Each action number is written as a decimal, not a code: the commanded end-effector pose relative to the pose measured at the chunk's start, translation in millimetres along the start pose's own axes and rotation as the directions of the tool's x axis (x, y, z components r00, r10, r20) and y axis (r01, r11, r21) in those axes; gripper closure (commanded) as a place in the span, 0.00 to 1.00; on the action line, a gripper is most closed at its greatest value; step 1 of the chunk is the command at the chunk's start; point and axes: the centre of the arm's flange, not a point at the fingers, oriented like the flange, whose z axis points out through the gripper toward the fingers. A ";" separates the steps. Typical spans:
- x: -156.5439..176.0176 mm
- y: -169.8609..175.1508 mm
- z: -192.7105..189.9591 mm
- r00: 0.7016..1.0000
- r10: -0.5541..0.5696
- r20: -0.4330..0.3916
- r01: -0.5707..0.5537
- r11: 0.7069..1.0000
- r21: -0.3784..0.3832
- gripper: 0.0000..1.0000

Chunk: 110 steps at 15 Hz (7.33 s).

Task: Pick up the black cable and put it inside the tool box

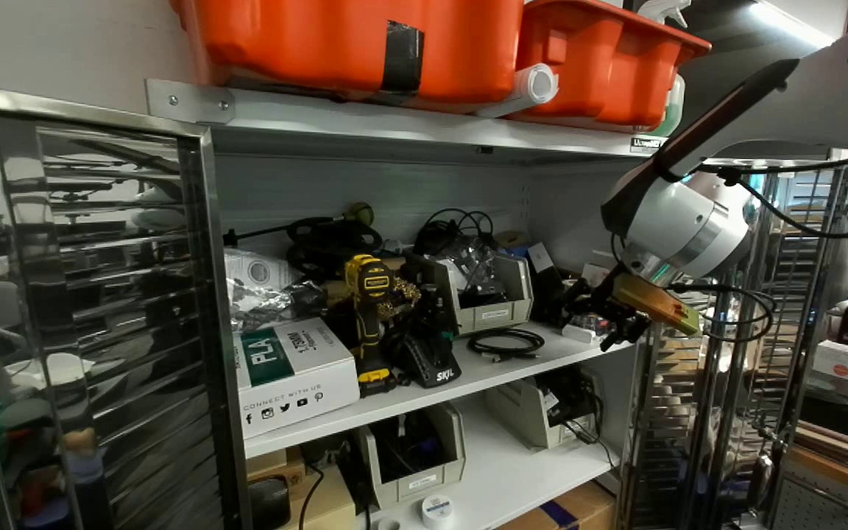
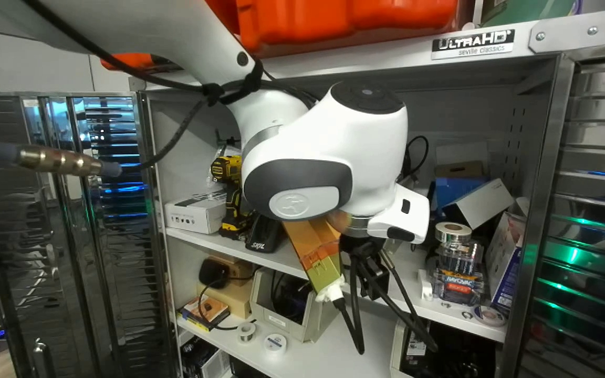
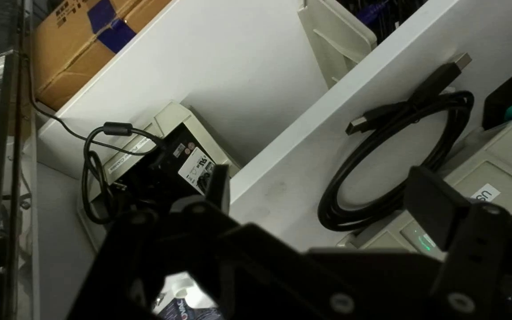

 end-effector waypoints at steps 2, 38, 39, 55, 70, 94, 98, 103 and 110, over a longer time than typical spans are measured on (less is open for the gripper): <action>2.6 -0.7 5.7 1.000 -0.020 0.002 0.020 1.000 -0.002 0.00; 29.1 -81.6 90.6 0.992 0.121 0.041 -0.116 0.987 -0.113 0.00; 29.6 -81.6 93.0 0.990 0.131 0.044 -0.125 0.984 -0.128 0.00; 32.2 -105.5 97.7 0.973 0.191 0.131 -0.120 0.899 -0.421 0.37; -9.2 -77.0 77.7 0.987 0.159 -0.002 -0.147 0.909 -0.389 0.92; -36.2 -75.3 -3.5 0.809 0.183 -0.559 -0.112 0.981 0.160 0.97; -38.4 -71.8 -11.3 0.744 0.223 -0.630 -0.082 0.966 0.245 0.94; -54.6 -73.3 -25.7 0.676 0.249 -0.694 0.032 0.930 0.365 0.94; -47.0 -90.7 -41.6 0.606 0.298 -0.738 0.116 0.884 0.453 0.94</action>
